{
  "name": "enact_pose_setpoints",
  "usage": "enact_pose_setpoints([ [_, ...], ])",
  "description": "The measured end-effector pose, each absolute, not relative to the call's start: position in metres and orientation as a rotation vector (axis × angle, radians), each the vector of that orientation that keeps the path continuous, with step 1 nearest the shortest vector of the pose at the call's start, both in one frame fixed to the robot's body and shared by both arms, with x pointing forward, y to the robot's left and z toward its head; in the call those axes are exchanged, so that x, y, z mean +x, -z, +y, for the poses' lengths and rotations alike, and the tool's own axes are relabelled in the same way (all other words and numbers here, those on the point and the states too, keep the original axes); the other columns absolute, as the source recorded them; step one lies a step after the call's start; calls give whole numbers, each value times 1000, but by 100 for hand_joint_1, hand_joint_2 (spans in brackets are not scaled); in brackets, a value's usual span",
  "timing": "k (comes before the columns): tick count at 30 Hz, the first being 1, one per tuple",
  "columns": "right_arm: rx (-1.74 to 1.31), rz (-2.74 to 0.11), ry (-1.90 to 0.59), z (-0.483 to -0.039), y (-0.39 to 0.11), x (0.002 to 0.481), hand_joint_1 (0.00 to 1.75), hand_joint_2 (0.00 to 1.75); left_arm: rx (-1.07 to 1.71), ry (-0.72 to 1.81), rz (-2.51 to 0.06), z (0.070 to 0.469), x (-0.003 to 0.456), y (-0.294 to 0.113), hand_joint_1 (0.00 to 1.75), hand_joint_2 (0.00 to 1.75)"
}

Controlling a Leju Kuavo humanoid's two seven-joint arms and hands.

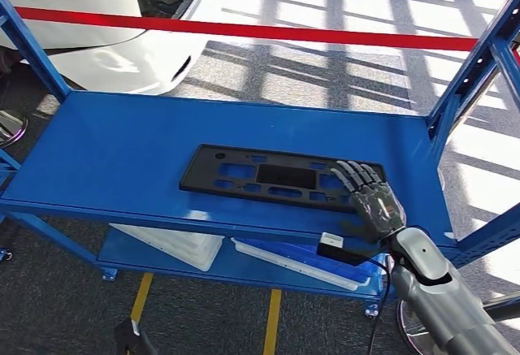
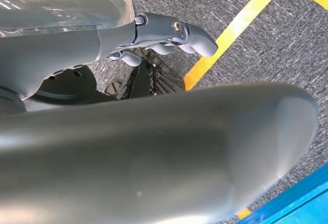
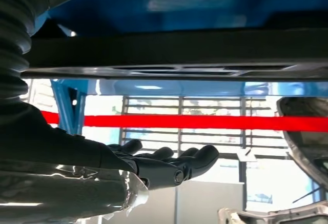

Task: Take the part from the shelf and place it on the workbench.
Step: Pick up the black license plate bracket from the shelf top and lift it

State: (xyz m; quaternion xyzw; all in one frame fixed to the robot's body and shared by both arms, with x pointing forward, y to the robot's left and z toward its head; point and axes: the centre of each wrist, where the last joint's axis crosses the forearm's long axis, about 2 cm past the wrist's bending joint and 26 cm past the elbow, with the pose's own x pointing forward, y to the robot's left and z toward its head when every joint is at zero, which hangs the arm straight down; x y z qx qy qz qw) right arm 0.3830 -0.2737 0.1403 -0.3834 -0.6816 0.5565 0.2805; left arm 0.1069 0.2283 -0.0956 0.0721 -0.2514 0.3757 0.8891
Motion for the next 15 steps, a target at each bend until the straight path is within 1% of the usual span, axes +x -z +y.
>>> enact_pose_setpoints([
  [8, -1164, -1753, -1445, -295, -134, 386, 0, 175, 149, -778, -518, 228, 106, 96, 0, 0],
  [15, -1179, -1718, -1391, -310, -130, 387, 0, 175, 149, -777, -518, 228, 106, 96, 0, 0],
])
